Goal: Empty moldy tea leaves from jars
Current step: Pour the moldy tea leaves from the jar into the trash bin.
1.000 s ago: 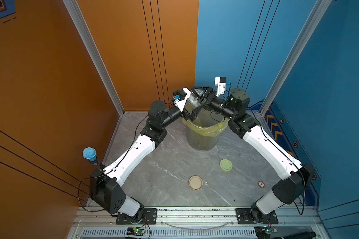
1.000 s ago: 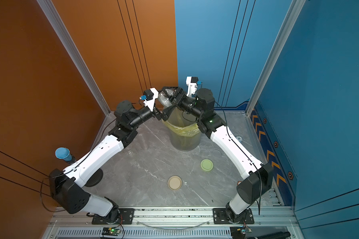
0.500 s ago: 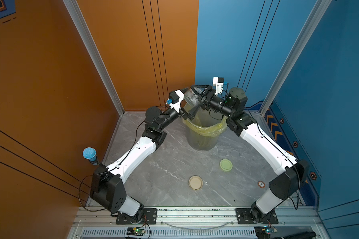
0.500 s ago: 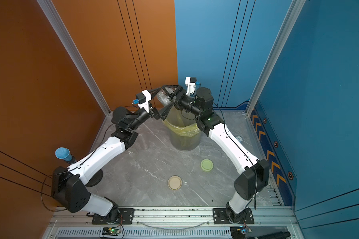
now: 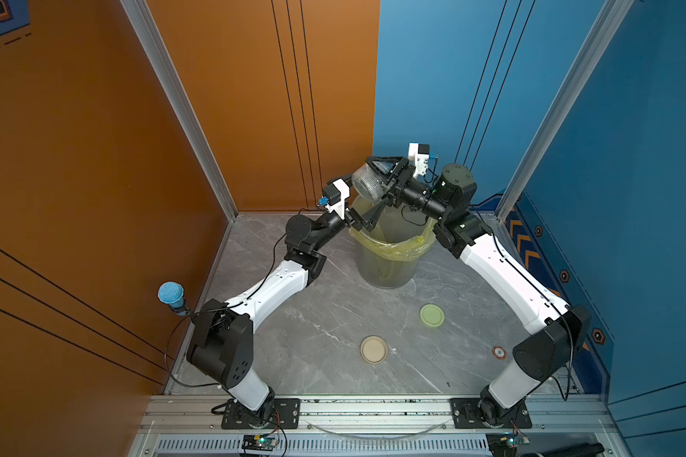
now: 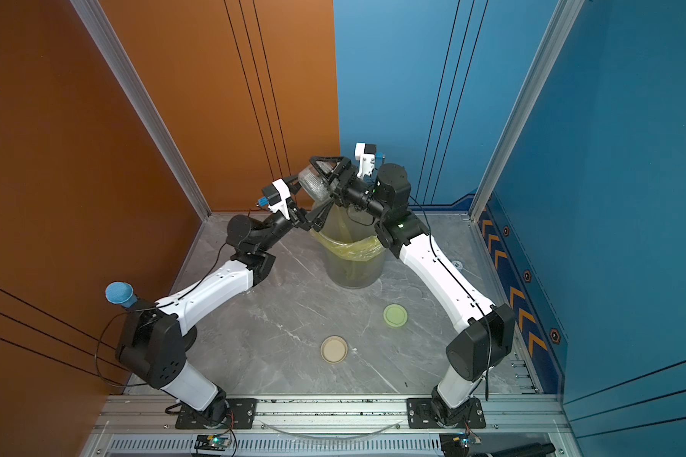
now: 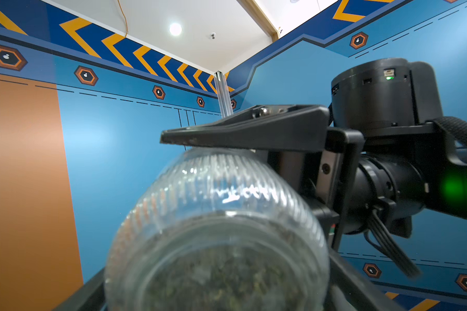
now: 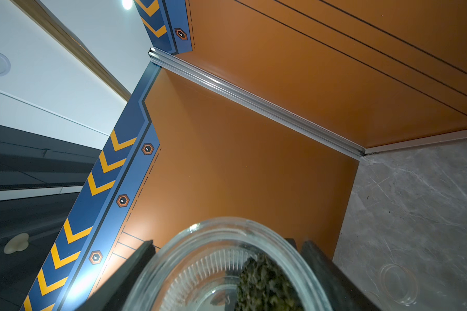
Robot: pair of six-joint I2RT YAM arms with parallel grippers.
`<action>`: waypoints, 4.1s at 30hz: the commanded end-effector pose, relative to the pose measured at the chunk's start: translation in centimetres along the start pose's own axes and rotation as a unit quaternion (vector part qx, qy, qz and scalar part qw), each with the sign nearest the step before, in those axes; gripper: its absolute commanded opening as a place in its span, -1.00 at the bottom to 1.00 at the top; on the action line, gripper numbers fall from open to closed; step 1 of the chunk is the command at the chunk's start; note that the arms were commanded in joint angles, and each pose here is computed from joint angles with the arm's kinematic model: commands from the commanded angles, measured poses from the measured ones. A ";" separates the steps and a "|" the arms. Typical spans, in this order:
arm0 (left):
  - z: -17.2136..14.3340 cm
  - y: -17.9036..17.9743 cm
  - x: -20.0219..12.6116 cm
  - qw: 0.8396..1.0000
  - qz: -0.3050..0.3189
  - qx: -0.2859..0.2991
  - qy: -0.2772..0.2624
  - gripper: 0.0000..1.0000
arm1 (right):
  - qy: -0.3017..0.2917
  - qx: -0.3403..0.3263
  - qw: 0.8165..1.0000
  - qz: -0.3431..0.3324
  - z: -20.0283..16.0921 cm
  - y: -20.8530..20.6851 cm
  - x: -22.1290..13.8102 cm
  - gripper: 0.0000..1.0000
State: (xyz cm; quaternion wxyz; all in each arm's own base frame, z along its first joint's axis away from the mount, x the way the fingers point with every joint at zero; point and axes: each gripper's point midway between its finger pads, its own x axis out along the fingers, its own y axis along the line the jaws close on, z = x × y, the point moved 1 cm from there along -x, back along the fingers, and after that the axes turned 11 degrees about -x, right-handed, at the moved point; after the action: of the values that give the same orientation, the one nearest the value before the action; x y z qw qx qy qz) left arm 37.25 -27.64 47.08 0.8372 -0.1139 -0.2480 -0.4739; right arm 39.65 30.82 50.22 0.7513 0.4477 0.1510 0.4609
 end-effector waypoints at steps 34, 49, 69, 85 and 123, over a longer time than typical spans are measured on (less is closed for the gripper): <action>2.2 0.4 0.6 0.999 0.004 0.002 -0.047 0.90 | -0.002 -0.010 0.999 0.041 -0.4 2.2 0.0 -0.21; 2.9 -0.7 0.7 0.999 -0.019 0.005 -0.039 0.94 | 0.000 -0.007 0.999 0.039 -0.5 1.9 0.0 -0.22; 3.5 -1.5 0.5 0.999 -0.023 0.026 -0.018 0.95 | 0.004 -0.008 1.000 0.028 -0.7 1.1 0.0 -0.24; 2.3 -2.0 0.6 0.999 -0.033 0.029 0.011 0.79 | 0.003 -0.008 0.999 0.031 -0.7 1.3 0.0 -0.24; 1.9 -1.6 0.9 0.999 -0.032 0.028 -0.024 0.21 | 0.013 0.012 0.999 0.036 -1.0 0.9 0.1 -0.20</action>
State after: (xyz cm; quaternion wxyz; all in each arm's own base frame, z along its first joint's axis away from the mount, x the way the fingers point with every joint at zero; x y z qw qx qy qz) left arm 37.32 -27.94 48.05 0.8339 -0.1000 -0.2702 -0.4706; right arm 39.36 31.35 49.46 0.7347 0.4603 0.1659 0.4699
